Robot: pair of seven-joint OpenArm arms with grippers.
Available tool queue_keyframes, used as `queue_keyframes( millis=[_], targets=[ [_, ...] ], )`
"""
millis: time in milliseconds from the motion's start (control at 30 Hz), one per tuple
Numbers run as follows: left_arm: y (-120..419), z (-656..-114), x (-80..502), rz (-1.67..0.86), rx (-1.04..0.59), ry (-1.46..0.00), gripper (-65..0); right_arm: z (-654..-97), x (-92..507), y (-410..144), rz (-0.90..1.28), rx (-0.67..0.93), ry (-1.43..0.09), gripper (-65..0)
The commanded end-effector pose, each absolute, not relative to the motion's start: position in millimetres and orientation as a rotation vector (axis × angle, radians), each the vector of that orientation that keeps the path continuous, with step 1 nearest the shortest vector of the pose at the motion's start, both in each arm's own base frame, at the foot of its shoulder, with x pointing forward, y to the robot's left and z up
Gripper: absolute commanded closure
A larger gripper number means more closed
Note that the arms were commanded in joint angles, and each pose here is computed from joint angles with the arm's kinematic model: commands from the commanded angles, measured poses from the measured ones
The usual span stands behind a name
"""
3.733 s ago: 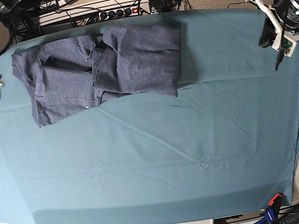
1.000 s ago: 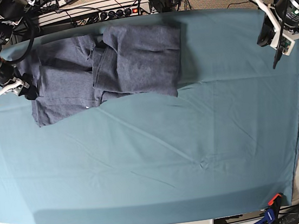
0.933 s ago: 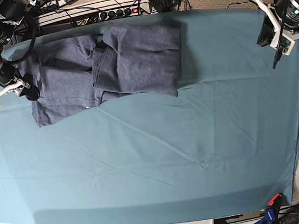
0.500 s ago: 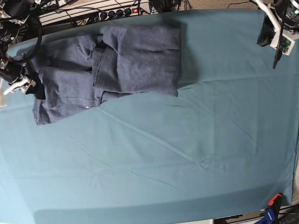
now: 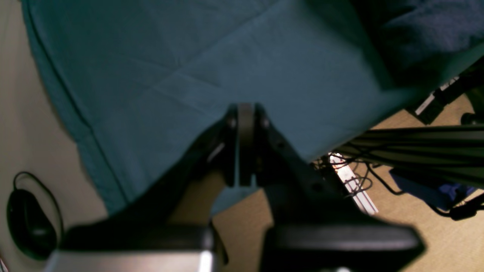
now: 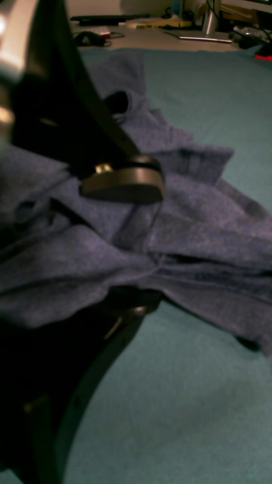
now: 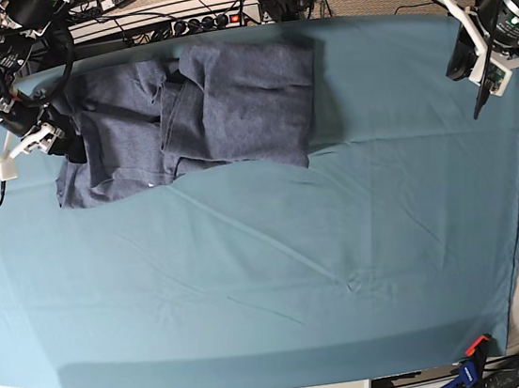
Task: Fold the T-shirt properly
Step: 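Lower the right gripper to the bundle end and grasp the fabric, then lift the bundle end with the right gripper and fold it over the bundle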
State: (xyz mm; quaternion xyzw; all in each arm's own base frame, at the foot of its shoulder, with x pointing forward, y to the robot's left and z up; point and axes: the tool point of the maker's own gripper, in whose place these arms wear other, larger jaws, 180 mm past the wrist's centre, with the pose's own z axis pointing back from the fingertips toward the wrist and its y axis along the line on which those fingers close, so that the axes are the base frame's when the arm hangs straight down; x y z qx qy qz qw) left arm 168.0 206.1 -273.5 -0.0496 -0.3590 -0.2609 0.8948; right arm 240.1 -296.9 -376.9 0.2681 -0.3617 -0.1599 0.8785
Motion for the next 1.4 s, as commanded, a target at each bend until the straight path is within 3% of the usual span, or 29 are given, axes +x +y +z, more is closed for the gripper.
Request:
queue_keyframes(
  millis=[0, 133, 367, 567, 700, 933, 1133, 1367],
  targets=[
    [203.7, -266.2, 171.1, -0.557, -0.104, -0.773, 0.0, -366.5, 245.4, -302.0, -0.312, 0.550, -0.782, -35.4],
    [203.7, -266.2, 171.1, -0.557, -0.104, -0.773, 0.0, -366.5, 245.4, -302.1, -0.312, 0.550, -0.783, -34.6],
    [203.7, -266.2, 171.1, -0.557, -0.104, -0.773, 0.0, -365.7, 246.2, -302.6, -0.313, 0.550, -0.788, -0.8],
    [203.8, -266.3, 170.9, -0.556, -0.104, -0.772, 0.0, -350.2, 253.4, -293.7, -0.298, 0.624, -0.841, 0.0],
    [203.8, -266.3, 171.0, -0.557, -0.103, -0.772, 0.0, -310.3, 265.7, -283.7, -0.198, 0.668, -0.980, 0.0],
    [205.0, -266.7, 171.0, -0.558, -0.096, -0.770, 0.0, -255.4, 270.5, -269.5, -0.008, 0.546, -1.095, 0.0],
    [204.9, -266.6, 171.2, -0.558, -0.096, -0.771, 0.0, -259.1, 257.5, -247.0, 0.088, 0.514, -1.036, 0.0],
    [204.9, -266.6, 171.2, -0.558, -0.096, -0.771, 0.0, -294.7, 247.2, -174.9, 0.185, 0.673, -0.887, 0.0]
  ],
)
